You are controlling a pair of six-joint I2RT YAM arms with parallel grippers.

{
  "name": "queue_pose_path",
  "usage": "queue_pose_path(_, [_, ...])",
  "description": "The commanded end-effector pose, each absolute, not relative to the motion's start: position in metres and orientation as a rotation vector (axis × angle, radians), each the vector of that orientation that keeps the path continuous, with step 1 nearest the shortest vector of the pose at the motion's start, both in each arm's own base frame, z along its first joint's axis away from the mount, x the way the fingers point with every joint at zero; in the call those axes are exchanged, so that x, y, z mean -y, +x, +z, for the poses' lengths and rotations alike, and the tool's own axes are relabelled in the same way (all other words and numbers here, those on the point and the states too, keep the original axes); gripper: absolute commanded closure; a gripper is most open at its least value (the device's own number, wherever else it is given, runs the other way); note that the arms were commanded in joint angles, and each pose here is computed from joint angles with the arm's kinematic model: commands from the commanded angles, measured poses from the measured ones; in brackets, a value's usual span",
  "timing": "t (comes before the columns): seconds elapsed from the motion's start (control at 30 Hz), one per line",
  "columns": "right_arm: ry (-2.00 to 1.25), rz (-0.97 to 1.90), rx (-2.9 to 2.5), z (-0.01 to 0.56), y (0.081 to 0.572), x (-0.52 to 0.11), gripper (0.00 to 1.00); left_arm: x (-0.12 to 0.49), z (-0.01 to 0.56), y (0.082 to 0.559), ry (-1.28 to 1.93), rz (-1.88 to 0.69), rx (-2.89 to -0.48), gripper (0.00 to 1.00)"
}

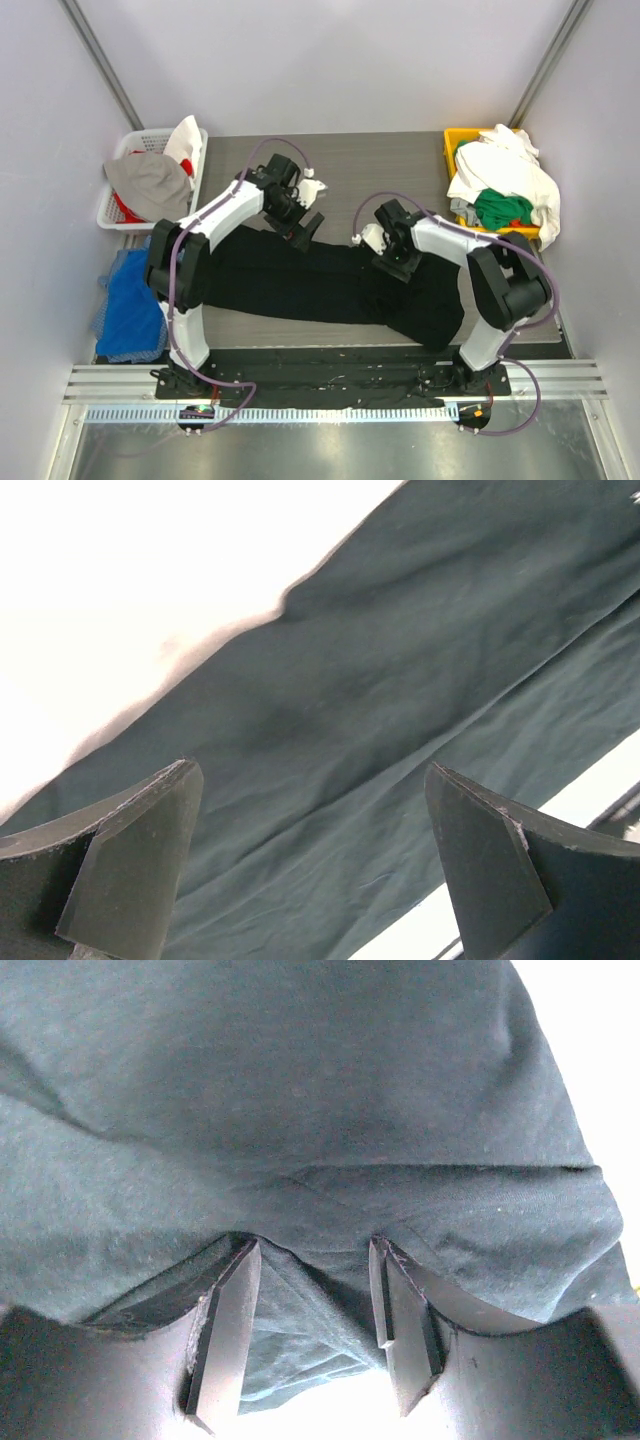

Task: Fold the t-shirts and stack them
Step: Fold the other side of the tshirt into a rectangle

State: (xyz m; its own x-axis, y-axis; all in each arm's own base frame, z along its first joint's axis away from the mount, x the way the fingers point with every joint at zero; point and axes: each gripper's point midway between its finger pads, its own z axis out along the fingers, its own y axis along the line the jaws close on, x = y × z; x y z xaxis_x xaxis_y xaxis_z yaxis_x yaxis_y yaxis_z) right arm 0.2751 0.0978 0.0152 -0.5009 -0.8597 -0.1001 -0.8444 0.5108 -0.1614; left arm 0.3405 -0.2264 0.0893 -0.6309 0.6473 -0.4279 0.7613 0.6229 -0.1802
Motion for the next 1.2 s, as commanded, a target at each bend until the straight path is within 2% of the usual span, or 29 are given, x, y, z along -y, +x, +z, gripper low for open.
queue_pose_path(0.0, [-1.379,-0.161,-2.511,-0.018,0.335,-0.103,0.45,0.215,0.114,0.358,1.063,-0.434,-2.457,0.0])
queue_pose_path(0.23, [-1.269,-0.236,-2.481,-0.008,0.399,-0.101,0.45,0.221,0.111,0.366,1.05,-0.449,-2.472,0.0])
queue_pose_path(0.37, [-1.222,-0.263,-2.458,0.009,0.411,-0.097,0.45,0.237,0.124,0.375,1.018,-0.539,-2.462,0.0])
queue_pose_path(0.57, [-1.193,-0.239,-2.445,0.045,0.392,-0.094,0.44,0.27,0.14,0.379,1.003,-0.739,-2.427,0.0])
queue_pose_path(0.73, [-1.096,-0.271,-2.392,0.087,0.384,-0.088,0.42,0.304,0.126,0.372,1.07,-0.84,-2.428,0.0])
queue_pose_path(0.93, [-0.96,-0.324,-2.328,0.122,0.38,-0.078,0.4,0.342,0.113,0.367,1.118,-0.832,-2.396,0.0])
queue_pose_path(1.17, [-0.858,-0.39,-2.313,0.133,0.364,-0.055,0.4,0.372,0.098,0.373,1.072,-0.71,-2.401,0.0])
